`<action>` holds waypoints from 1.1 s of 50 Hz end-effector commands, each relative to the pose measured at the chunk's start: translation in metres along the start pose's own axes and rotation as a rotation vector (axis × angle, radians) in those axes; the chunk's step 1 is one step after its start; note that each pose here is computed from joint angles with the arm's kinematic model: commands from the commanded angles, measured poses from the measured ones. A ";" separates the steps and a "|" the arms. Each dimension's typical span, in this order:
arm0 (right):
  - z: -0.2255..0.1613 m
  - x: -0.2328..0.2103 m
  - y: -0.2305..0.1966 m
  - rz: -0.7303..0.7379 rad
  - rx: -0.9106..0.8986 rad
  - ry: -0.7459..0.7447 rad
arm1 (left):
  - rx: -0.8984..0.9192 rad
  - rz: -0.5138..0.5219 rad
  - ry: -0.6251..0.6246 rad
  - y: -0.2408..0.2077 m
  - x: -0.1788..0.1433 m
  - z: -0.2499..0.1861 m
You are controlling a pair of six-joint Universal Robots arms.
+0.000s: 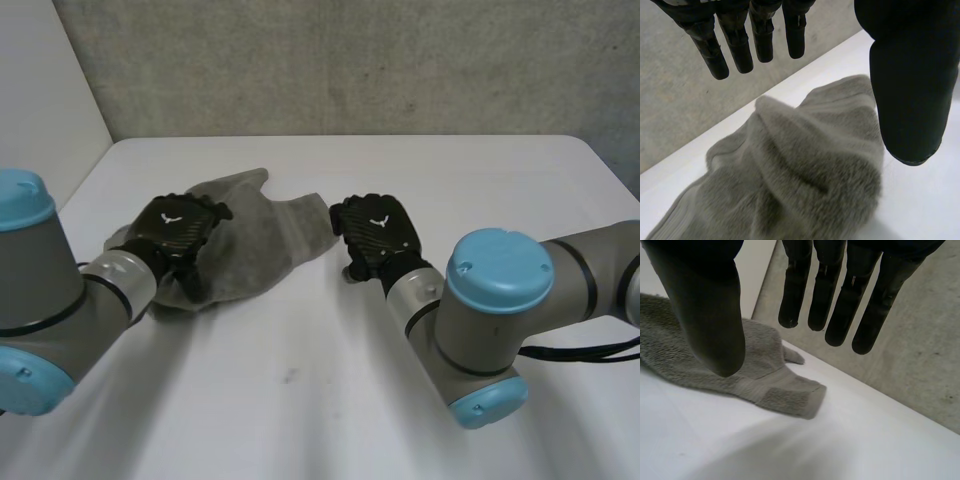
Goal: Fold the towel.
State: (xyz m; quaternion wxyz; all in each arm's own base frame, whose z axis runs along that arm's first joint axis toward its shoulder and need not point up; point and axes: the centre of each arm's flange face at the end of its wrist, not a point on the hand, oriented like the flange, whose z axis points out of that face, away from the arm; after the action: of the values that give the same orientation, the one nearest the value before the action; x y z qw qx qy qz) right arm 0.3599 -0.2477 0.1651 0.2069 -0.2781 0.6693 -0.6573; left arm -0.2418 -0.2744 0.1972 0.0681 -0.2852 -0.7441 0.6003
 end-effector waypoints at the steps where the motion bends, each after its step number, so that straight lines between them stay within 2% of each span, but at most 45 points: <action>1: 0.000 0.011 -0.006 0.001 0.010 0.028 | -0.032 0.007 -0.048 0.006 -0.020 -0.003; 5: -0.002 0.015 -0.009 0.002 0.003 0.036 | -0.057 0.061 -0.056 0.013 -0.023 -0.005; 10: -0.004 0.021 -0.006 0.005 -0.024 0.049 | -0.110 0.176 -0.062 0.030 -0.027 -0.008; 28: -0.017 0.028 0.017 0.014 -0.110 0.061 | -0.069 0.207 -0.062 0.051 -0.022 0.015; 34: -0.015 0.041 0.014 0.016 -0.105 0.092 | -0.011 0.218 -0.002 0.035 0.004 0.011; 41: -0.012 0.079 -0.003 0.022 -0.060 0.186 | 0.058 0.184 0.063 0.016 0.033 0.004; 48: -0.012 0.109 -0.017 0.022 -0.022 0.260 | 0.147 0.062 0.132 -0.015 0.065 0.003; 55: -0.012 0.128 -0.026 0.020 0.004 0.278 | 0.210 0.048 0.104 -0.045 0.087 0.007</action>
State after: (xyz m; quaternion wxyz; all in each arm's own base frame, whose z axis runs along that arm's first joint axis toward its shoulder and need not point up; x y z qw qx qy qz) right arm 0.2681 -0.3115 0.1950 0.1224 -0.1840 0.6988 -0.6803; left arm -0.3042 -0.2456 0.1961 0.1151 -0.3420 -0.6807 0.6375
